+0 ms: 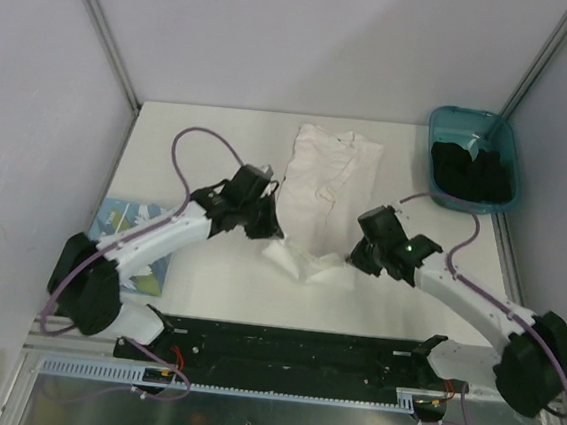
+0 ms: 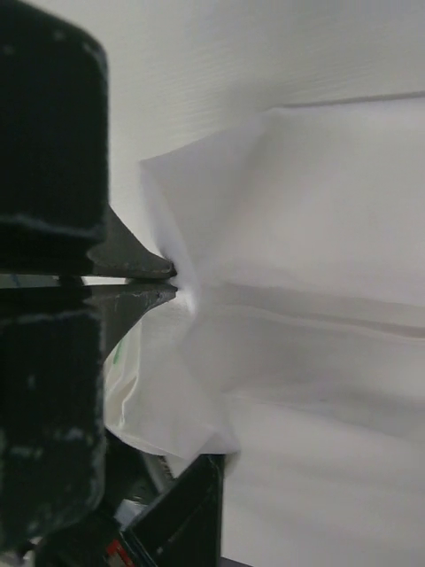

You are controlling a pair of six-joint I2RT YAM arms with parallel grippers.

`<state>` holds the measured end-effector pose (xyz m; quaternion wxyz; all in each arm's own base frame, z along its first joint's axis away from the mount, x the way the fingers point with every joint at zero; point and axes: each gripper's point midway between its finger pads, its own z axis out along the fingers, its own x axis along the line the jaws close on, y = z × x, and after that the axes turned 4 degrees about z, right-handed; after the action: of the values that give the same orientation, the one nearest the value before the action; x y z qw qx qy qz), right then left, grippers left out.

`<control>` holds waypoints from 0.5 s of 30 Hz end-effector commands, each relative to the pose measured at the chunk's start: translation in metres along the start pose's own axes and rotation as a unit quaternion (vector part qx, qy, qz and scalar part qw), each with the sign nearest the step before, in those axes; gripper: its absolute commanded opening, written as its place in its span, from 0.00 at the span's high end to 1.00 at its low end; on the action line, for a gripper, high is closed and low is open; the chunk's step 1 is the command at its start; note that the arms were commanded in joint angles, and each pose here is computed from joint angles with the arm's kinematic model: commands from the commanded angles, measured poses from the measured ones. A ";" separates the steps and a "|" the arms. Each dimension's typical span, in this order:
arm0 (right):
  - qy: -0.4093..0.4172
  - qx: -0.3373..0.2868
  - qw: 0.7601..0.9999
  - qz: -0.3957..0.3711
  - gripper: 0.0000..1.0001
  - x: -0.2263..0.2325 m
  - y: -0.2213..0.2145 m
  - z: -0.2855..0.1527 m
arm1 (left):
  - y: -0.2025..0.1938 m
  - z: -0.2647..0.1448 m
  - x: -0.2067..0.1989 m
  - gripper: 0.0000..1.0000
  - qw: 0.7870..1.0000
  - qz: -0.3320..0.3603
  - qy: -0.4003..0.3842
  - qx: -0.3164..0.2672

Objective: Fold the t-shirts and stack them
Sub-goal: Fold the folded rectangular tshirt in 1/3 of the way

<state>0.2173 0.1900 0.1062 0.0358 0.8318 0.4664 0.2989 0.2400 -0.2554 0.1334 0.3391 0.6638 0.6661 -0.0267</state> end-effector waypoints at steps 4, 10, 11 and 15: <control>0.033 -0.062 0.997 -0.018 1.00 0.044 0.083 0.046 | 0.089 0.045 -0.006 1.00 0.998 0.022 0.022 -0.051; 0.031 -0.075 0.997 -0.001 1.00 0.054 0.128 0.093 | 0.128 0.092 0.006 1.00 0.998 0.014 0.039 -0.051; 0.029 -0.073 0.997 0.001 1.00 0.054 0.132 0.100 | 0.133 0.099 0.009 1.00 0.998 0.011 0.041 -0.049; 0.021 -0.070 0.997 0.003 1.00 0.051 0.143 0.125 | 0.152 0.116 0.016 1.00 0.998 0.003 0.043 -0.053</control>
<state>0.3772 0.1718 0.0665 0.0768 0.8406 0.4385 0.3085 0.3947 -0.2787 0.0857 0.3145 0.6506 0.6910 0.0200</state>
